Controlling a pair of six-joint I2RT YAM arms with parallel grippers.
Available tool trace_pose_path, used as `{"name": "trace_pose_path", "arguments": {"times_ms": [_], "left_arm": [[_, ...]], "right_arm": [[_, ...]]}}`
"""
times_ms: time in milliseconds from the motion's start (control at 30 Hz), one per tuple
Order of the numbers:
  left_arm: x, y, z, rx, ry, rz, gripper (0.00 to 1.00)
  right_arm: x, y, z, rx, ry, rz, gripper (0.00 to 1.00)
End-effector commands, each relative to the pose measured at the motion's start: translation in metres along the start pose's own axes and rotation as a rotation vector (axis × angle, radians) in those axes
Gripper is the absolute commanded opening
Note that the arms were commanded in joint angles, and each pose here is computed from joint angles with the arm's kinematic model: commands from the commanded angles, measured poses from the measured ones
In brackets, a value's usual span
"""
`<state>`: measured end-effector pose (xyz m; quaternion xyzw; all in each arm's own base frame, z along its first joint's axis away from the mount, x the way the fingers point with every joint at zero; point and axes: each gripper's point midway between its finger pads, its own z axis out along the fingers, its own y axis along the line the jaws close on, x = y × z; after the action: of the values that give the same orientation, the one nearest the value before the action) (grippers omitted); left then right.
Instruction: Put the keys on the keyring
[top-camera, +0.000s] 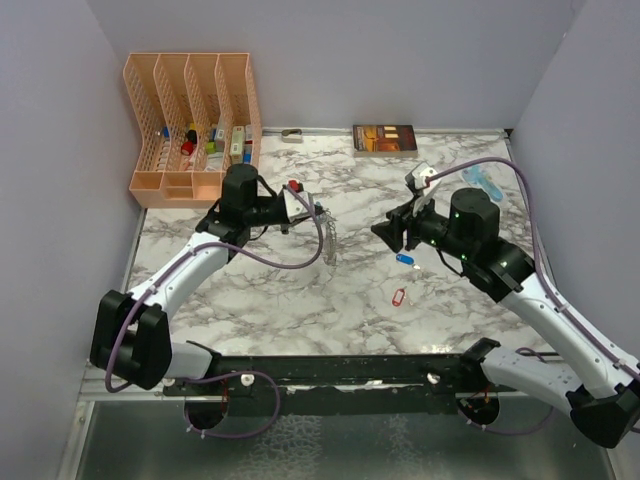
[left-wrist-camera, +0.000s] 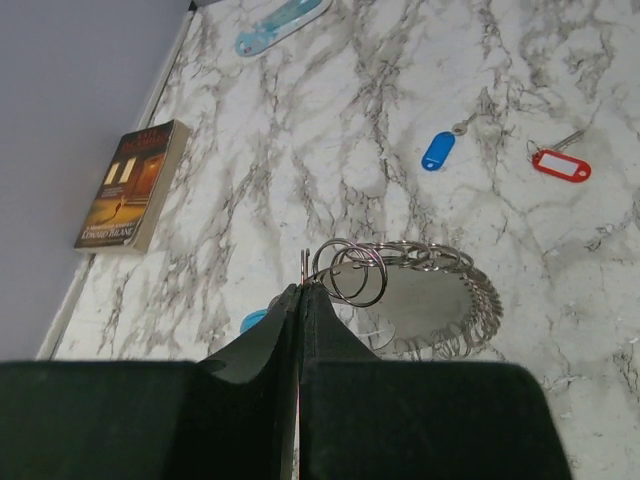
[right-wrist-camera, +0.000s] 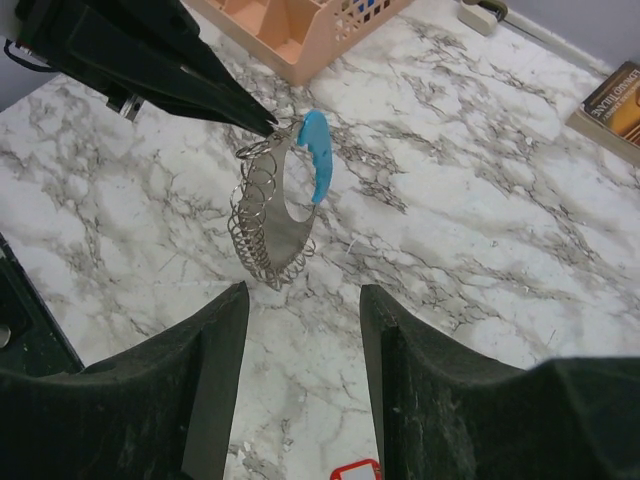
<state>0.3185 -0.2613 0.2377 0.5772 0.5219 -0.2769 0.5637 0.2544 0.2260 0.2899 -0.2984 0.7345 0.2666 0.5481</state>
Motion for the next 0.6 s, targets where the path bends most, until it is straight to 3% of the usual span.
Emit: {"name": "trace_pose_path", "arguments": {"times_ms": [0,267,567], "left_arm": [[-0.050,-0.006,-0.007,0.024,-0.188,0.171,0.00],[-0.059,-0.015,-0.023,-0.032,-0.210,0.333,0.00],[-0.071,-0.010,-0.035,-0.150,-0.263,0.288,0.00]], "right_arm": [[-0.001,0.002,-0.009,0.001,-0.001,-0.003,0.48],[0.009,0.008,-0.003,-0.036,0.022,0.018,0.47],[0.019,-0.018,0.007,0.114,0.087,0.083,0.42]]}}
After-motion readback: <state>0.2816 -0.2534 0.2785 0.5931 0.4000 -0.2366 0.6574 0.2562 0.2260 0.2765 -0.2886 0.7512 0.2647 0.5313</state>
